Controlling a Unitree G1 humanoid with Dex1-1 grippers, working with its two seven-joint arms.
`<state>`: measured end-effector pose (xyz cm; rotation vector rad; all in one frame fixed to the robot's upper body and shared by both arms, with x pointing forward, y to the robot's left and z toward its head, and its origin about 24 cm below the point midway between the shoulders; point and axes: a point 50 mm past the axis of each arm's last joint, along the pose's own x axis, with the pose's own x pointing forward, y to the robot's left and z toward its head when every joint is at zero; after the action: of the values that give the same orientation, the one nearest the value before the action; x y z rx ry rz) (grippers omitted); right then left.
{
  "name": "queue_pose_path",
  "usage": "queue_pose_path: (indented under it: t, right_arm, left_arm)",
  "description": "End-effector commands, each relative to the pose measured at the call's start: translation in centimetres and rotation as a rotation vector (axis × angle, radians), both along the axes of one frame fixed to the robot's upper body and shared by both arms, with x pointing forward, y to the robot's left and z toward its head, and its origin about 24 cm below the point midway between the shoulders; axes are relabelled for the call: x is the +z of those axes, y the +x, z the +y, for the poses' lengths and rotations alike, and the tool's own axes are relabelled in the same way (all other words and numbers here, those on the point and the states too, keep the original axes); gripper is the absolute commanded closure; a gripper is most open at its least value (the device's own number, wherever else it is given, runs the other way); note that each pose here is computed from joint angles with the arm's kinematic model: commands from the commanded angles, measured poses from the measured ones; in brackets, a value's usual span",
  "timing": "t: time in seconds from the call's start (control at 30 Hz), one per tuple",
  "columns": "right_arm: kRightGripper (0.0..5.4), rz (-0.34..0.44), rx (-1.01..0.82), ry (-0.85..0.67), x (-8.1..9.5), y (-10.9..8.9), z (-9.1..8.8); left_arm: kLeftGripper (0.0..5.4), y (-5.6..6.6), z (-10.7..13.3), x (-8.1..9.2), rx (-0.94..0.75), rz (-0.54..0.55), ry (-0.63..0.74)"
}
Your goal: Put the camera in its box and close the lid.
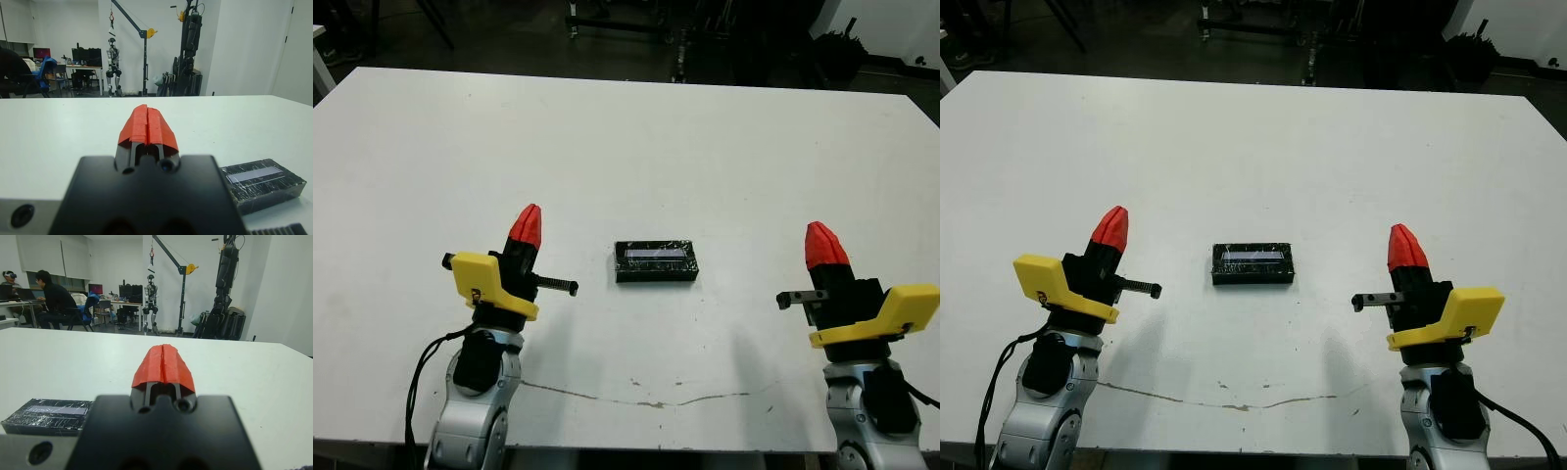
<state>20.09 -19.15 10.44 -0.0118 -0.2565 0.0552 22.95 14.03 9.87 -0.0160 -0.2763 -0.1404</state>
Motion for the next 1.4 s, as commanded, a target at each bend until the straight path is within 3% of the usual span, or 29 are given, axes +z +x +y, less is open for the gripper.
queue_pose_path:
  t: [0.03, 1.4]
  right_arm:
    - [5.4, 0.019, -0.003, -0.011, -0.2, 0.19, -0.22]
    - [5.4, 0.023, 0.017, 0.012, -0.54, -0.05, -0.13]
  left_arm:
    - [5.39, 0.07, 0.08, -0.05, 0.01, -0.001, 0.012]
    - [5.39, 0.1, -0.16, -0.53, 0.008, -0.001, -0.004]
